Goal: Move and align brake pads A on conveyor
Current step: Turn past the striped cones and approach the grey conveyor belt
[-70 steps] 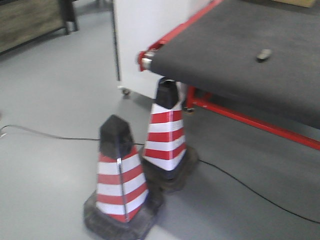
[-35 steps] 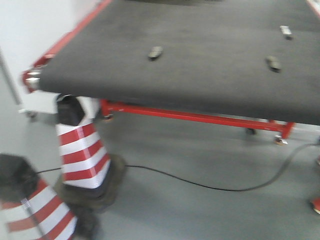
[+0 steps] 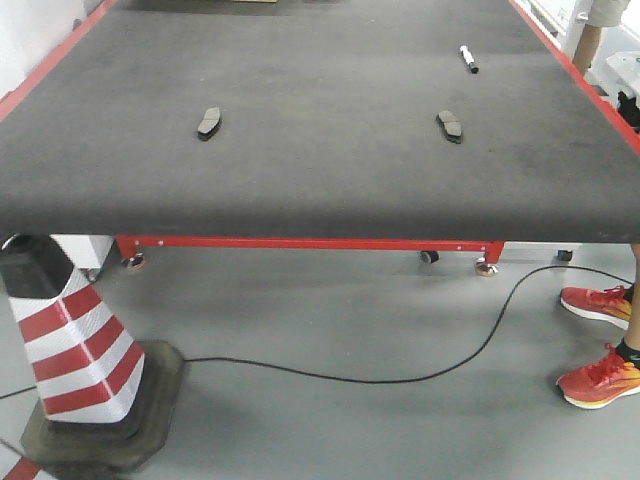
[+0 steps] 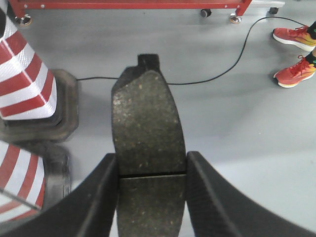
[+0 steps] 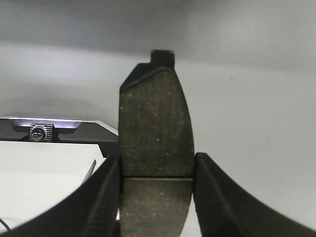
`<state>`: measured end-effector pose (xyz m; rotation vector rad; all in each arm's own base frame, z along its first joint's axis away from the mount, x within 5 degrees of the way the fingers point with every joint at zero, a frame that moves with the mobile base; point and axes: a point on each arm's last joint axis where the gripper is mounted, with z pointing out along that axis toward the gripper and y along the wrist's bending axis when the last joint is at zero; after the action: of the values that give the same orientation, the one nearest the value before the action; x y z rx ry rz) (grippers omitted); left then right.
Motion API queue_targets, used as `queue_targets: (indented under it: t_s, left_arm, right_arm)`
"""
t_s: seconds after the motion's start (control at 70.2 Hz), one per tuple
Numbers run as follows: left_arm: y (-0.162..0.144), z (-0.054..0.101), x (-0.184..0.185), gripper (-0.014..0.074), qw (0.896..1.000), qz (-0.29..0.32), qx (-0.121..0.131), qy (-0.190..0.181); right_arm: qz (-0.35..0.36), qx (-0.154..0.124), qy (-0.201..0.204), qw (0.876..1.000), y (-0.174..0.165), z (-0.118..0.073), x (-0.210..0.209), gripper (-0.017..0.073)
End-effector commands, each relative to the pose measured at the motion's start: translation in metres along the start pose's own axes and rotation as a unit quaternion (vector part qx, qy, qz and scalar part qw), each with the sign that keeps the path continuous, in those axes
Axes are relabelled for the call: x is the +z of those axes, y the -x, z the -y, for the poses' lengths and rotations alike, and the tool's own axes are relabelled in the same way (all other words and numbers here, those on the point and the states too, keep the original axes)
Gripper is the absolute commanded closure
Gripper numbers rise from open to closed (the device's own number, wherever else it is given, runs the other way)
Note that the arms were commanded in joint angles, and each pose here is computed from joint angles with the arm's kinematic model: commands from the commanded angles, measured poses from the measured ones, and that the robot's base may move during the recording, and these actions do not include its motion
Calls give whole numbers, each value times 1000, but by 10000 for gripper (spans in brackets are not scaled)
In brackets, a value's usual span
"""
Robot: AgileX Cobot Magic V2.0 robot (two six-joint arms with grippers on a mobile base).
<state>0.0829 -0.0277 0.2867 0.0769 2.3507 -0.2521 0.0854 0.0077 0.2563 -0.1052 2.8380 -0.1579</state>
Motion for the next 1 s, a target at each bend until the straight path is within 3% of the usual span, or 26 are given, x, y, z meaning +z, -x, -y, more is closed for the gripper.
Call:
queue_targets:
  t_s: [0.0, 0.983]
  left_arm:
    - [13, 4, -7, 601, 999, 47, 2, -17]
    - [13, 4, -7, 601, 999, 47, 2, -17]
  right_arm:
    - [4, -1, -13, 1000, 3, 4, -7, 541]
    - [4, -1, -13, 1000, 3, 4, -7, 541]
